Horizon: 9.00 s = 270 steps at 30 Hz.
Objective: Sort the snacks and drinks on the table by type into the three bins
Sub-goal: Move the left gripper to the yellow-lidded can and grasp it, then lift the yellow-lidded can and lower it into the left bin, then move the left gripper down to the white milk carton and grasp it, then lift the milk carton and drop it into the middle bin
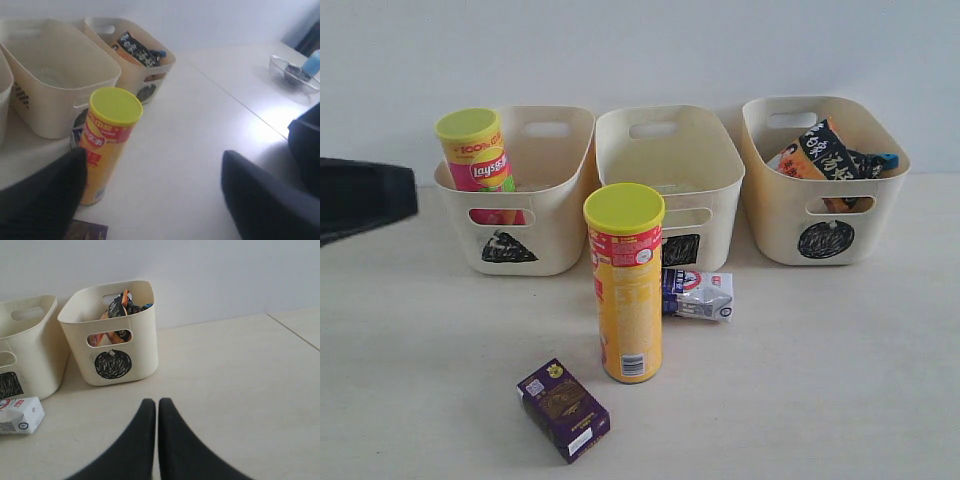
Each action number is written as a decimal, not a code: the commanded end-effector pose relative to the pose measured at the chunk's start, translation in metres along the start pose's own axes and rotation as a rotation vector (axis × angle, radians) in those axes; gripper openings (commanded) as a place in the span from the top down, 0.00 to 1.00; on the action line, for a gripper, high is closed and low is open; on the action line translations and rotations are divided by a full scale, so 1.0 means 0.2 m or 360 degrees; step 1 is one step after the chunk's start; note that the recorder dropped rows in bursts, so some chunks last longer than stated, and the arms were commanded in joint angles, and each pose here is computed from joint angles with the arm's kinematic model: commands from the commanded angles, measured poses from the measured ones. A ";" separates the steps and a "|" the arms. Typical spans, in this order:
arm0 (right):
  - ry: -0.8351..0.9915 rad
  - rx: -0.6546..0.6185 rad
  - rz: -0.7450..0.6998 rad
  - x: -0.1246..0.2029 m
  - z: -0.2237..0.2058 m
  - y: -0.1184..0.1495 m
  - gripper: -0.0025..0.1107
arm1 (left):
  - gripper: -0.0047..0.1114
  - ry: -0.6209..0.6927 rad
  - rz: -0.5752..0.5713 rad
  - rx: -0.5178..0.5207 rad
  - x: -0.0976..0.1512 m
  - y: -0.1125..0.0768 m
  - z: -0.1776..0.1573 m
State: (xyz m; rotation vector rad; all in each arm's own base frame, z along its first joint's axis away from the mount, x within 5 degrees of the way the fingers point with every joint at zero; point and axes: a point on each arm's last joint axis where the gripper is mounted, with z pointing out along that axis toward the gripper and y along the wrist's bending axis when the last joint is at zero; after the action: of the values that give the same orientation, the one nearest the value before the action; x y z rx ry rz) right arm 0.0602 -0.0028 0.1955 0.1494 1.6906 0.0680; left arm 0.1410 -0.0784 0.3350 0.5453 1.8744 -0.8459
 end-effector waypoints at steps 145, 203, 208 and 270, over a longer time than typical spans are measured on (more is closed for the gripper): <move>0.0000 0.0008 -0.0003 0.00 0.00 0.00 0.98 | 0.48 -0.0458 0.0063 -0.0817 -0.69 0.54 0.87; -0.0090 -0.0004 -0.0003 -0.01 -0.02 0.00 0.98 | 0.28 0.1092 0.1940 -0.0021 0.37 -0.02 1.74; -0.0090 -0.0004 -0.0003 -0.01 -0.02 0.00 0.98 | 0.28 0.1060 0.1948 0.0002 0.43 0.00 1.80; -0.0089 -0.0007 -0.0003 -0.01 -0.02 0.00 0.98 | 0.92 0.0696 0.1030 -0.0263 -0.27 -0.25 1.38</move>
State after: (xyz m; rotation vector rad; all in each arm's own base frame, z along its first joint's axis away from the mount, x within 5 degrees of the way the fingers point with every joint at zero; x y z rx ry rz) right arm 0.0565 -0.0027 0.1982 0.1483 1.6436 0.0730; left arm 0.2849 -0.3275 0.2847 1.4412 1.9728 -0.0428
